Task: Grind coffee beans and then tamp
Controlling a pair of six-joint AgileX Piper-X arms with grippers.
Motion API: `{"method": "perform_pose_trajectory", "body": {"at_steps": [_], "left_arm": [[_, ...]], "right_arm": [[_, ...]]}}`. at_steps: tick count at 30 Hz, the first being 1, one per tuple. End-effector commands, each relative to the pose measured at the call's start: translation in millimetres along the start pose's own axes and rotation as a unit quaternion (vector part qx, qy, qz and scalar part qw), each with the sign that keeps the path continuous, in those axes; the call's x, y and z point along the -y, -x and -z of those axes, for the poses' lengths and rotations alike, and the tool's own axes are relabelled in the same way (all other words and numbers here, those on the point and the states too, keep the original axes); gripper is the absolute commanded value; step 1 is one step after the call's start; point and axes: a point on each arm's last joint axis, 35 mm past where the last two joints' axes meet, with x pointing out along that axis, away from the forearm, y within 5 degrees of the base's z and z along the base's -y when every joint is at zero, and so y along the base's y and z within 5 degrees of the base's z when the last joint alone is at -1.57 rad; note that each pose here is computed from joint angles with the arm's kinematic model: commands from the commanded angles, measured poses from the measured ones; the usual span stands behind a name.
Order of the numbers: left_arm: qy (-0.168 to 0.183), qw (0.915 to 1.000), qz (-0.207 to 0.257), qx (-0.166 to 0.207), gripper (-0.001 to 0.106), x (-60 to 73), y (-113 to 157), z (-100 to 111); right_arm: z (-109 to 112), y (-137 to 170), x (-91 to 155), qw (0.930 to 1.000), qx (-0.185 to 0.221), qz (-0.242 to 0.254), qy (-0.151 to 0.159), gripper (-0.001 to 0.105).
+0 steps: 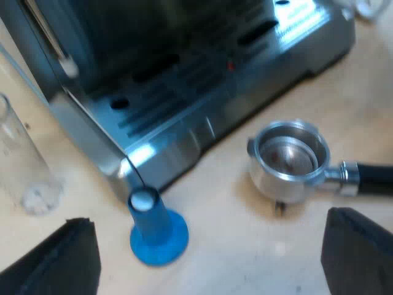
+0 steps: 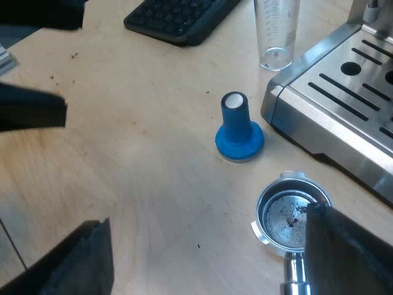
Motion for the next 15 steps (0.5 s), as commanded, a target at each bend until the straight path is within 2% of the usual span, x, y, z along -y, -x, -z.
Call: {"method": "perform_pose_trajectory", "body": {"at_steps": [1,3,5,12,15], "left_arm": [[0.016,0.9991,-0.004,0.039,0.079,0.0,-1,-9],[0.018,0.9994,-0.005,0.031,0.079,-0.7,-6,-7],[0.021,0.9998,0.001,0.002,0.079,-2.1,-18,-3],[0.027,0.9988,0.004,-0.039,0.079,-5.4,-45,-4],[0.032,0.9971,0.001,-0.069,0.079,-8.3,-63,-2]], "right_arm": [[-5,3,0,0.9999,0.014,-0.002,0.007,0.066],[-5,3,0,0.9999,0.014,-0.002,0.007,0.066],[-5,3,0,0.9999,0.014,-0.004,0.007,0.066],[-5,3,0,0.9999,0.014,-0.004,0.007,0.066],[-5,3,0,0.9999,0.014,-0.004,0.007,0.066]]}}
